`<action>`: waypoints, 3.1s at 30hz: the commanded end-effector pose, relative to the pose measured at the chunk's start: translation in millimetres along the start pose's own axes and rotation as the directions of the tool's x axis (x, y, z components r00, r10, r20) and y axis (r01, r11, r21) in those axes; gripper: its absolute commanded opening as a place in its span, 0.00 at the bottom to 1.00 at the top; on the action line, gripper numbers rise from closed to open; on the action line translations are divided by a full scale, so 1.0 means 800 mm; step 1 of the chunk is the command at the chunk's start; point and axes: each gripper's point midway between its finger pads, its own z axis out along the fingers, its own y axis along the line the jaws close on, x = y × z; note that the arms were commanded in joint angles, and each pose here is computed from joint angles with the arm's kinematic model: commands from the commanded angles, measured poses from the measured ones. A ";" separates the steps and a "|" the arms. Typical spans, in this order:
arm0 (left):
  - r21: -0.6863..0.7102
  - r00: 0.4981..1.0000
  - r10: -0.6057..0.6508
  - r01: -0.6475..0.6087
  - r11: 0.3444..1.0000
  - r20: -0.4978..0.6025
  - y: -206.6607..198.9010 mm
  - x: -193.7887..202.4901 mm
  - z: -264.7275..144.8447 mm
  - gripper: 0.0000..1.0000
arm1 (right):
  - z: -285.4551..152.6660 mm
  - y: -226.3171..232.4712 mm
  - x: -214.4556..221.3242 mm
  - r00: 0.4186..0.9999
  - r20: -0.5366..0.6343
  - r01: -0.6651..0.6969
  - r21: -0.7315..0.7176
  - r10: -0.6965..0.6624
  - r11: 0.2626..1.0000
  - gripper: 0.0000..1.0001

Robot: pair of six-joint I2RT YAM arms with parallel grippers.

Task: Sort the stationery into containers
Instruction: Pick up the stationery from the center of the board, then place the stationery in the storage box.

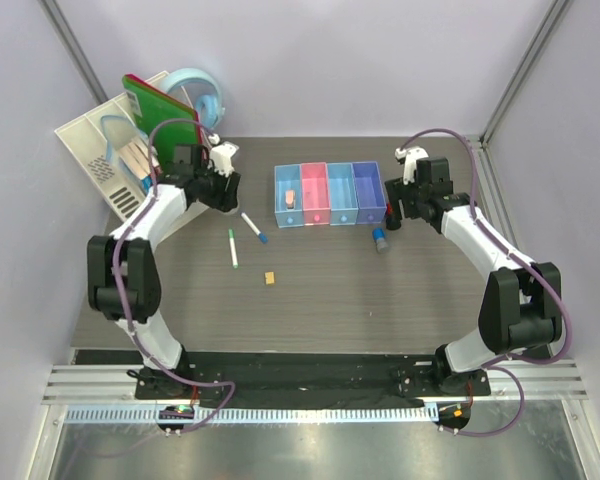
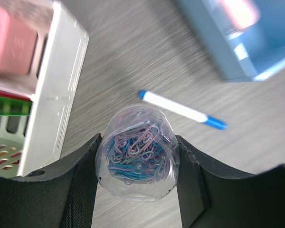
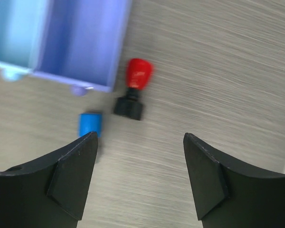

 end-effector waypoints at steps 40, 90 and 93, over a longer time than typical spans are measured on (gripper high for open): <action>0.406 0.661 -0.092 -0.339 0.849 0.745 -0.231 -0.147 -0.285 0.00 | -0.268 0.351 -0.221 0.986 -0.078 -0.015 -0.919 0.145 -0.394 1.00; 0.289 0.567 -0.009 -0.405 0.868 0.824 -0.217 -0.162 -0.272 0.00 | -0.347 0.368 -0.189 0.995 -0.057 -0.017 -0.896 0.078 -0.445 0.70; 0.273 0.571 0.008 -0.405 0.873 0.821 -0.214 -0.158 -0.267 0.00 | -0.348 0.367 -0.188 0.996 -0.053 -0.015 -0.897 0.073 -0.442 0.62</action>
